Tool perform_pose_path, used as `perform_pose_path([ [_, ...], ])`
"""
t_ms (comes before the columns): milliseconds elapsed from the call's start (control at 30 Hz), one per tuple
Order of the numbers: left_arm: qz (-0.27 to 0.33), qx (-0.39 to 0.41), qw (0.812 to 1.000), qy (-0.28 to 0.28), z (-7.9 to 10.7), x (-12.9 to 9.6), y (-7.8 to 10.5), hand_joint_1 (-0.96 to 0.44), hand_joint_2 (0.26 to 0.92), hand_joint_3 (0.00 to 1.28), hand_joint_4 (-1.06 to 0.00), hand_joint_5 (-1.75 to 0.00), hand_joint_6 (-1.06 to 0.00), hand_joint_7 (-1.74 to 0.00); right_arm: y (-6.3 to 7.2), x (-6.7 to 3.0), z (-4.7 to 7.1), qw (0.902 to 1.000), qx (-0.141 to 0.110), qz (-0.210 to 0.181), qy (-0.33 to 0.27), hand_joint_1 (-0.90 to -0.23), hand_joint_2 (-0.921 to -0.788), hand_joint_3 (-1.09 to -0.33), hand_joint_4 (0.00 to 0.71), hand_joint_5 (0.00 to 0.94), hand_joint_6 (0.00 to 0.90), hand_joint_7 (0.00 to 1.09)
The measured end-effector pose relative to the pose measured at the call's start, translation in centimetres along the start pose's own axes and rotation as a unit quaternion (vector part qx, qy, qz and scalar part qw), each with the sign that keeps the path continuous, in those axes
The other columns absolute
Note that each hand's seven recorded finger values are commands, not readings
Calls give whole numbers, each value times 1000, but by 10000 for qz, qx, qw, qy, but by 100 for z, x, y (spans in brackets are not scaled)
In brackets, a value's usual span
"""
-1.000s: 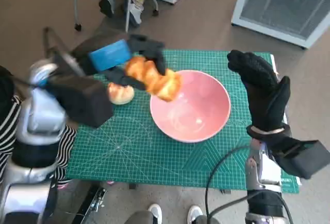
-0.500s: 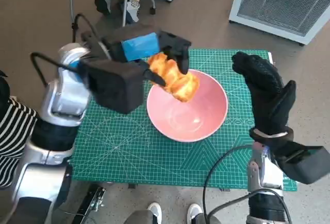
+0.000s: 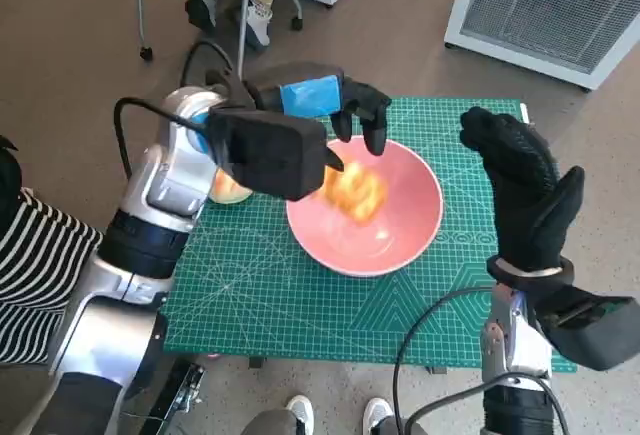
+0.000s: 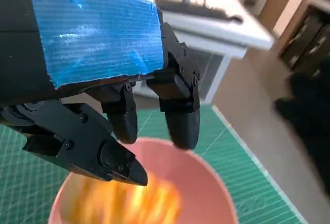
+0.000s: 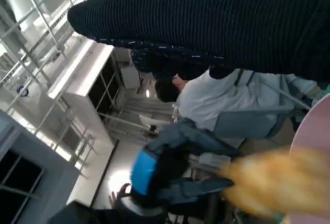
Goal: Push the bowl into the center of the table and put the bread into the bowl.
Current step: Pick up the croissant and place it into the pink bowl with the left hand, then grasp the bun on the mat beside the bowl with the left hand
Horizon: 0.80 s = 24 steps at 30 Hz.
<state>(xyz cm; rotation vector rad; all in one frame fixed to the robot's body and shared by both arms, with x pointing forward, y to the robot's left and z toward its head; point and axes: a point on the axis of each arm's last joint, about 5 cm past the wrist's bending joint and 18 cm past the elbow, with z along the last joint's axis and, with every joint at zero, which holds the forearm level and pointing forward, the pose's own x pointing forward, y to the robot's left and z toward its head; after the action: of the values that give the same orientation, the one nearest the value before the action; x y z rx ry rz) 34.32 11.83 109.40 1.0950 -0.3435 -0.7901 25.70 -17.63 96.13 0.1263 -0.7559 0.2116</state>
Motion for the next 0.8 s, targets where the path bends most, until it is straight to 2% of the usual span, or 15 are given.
perform_pose_path([
  [33, -33, -33, 10000, 32, -18, 0, -4, -223, 792, 8, -445, -69, -315, -94, -1, 0, 1, 10000, 1, -7, -3, -717, -921, -732, 178, 0, 99, 402],
  [100, -86, -77, 9999, 64, -49, -5, -11, -275, 780, 6, -269, -28, -274, -38, -4, 0, 4, 10000, 0, -26, -11, -716, -921, -732, 173, 0, 99, 402],
  [200, -100, -90, 9999, 21, -70, -30, -5, -328, 773, 4, -128, -9, -238, -12, -3, 0, 5, 10000, 0, -44, -13, -715, -921, -732, 167, 0, 98, 403],
  [267, -90, -64, 9999, -9, -78, -56, 11, -356, 772, 4, -86, -5, -224, -6, -3, 0, 4, 10000, 1, -46, -13, -715, -921, -731, 165, 0, 98, 403],
  [567, 153, 55, 9999, 4, -133, -320, 176, -392, 781, 6, -22, 0, -202, 0, 11, -2, -2, 10000, 31, -51, -9, -714, -921, -722, 164, 0, 97, 405],
  [800, 468, 121, 9982, 369, -242, -599, 336, -358, 777, 3, -19, -2, -206, -2, 26, -1, -9, 10000, 59, -35, 7, -708, -921, -721, 171, 4, 96, 406],
])
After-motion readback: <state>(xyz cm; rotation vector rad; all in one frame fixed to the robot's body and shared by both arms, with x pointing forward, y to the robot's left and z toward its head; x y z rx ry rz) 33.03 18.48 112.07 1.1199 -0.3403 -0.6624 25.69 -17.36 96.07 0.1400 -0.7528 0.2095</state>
